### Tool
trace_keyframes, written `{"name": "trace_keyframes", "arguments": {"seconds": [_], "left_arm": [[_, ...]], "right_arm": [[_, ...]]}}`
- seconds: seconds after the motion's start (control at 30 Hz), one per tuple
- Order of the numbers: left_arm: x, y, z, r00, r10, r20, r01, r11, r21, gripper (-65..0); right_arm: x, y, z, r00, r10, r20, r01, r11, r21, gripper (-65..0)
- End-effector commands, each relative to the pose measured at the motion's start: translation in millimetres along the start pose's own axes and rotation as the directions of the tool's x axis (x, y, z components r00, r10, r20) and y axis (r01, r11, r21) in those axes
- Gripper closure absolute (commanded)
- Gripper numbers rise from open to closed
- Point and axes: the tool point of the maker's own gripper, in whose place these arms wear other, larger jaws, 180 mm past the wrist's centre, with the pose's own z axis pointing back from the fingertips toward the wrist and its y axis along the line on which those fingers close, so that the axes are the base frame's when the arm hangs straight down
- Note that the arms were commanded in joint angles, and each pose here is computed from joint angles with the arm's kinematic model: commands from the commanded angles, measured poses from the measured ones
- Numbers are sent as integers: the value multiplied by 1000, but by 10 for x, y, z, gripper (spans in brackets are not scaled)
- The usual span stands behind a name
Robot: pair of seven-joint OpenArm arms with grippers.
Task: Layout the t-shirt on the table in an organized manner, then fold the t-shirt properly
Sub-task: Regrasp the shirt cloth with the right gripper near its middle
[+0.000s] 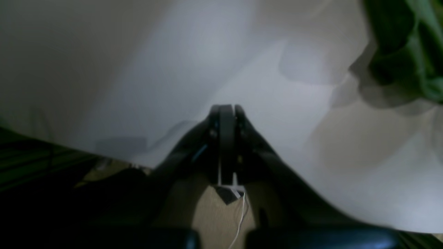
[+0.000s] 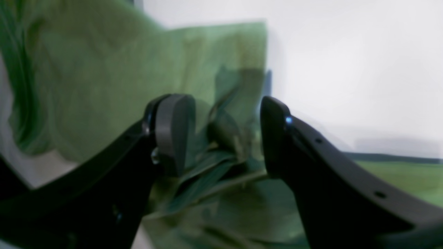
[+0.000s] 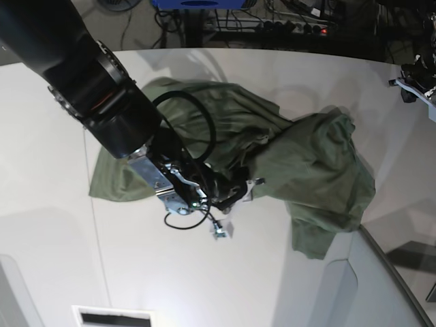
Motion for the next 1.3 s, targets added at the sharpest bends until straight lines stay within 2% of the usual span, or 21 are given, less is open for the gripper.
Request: {"name": "trace_keyframes", "arguments": {"seconds": [0.0, 0.17, 0.23, 0.3, 0.33, 0.43, 0.6, 0.77, 0.83, 0.93, 1.0, 1.1, 1.2, 1.27], "left_arm": [[167, 90, 41, 999, -12, 45, 11, 1000, 19, 0], [168, 76, 32, 999, -12, 44, 12, 1000, 16, 0], [175, 72, 30, 999, -13, 45, 12, 1000, 15, 0], [181, 71, 29, 999, -12, 47, 12, 1000, 14, 0], [181, 71, 29, 999, -12, 47, 12, 1000, 14, 0], [210, 95, 37, 999, -18, 51, 17, 1000, 19, 0], [302, 133, -4, 998, -21, 65, 18, 999, 36, 0], [374, 237, -48, 988, -147, 39, 141, 982, 128, 0], [407, 259, -54, 985, -166, 38, 159, 977, 145, 0], [419, 231, -54, 985, -166, 44, 158, 977, 142, 0], [409, 215, -58, 986, -163, 45, 155, 978, 139, 0], [370, 177, -72, 987, -154, 42, 147, 980, 131, 0], [327, 137, -86, 989, -142, 39, 137, 983, 123, 0], [327, 137, -86, 989, -142, 39, 137, 983, 123, 0]], "right_arm": [[237, -16, 62, 999, 8, 50, -8, 1000, -4, -314], [161, -22, 41, 999, -2, 39, 2, 1000, -2, -297], [162, -10, 40, 999, -1, 39, 1, 1000, 1, -216], [127, -10, 30, 999, -4, 34, 4, 1000, 2, -71], [122, -6, 30, 999, -4, 33, 4, 1000, 3, -44], [135, 39, 42, 999, -1, 42, 1, 1000, 14, -39], [252, 539, 266, 992, 31, 125, -49, 989, 140, -23], [137, 951, 511, 993, 73, 93, -94, 966, 243, -5], [105, 1004, 541, 992, 66, 107, -92, 963, 255, -9], [147, 779, 459, 993, 0, 115, -25, 975, 221, -93], [130, 539, 378, 994, -70, 85, 53, 981, 186, -194], [185, 322, 339, 988, -131, 81, 117, 981, 155, -329], [195, 174, 328, 984, -161, 80, 149, 979, 138, -422], [234, 94, 318, 981, -178, 81, 167, 978, 126, -456]]}}
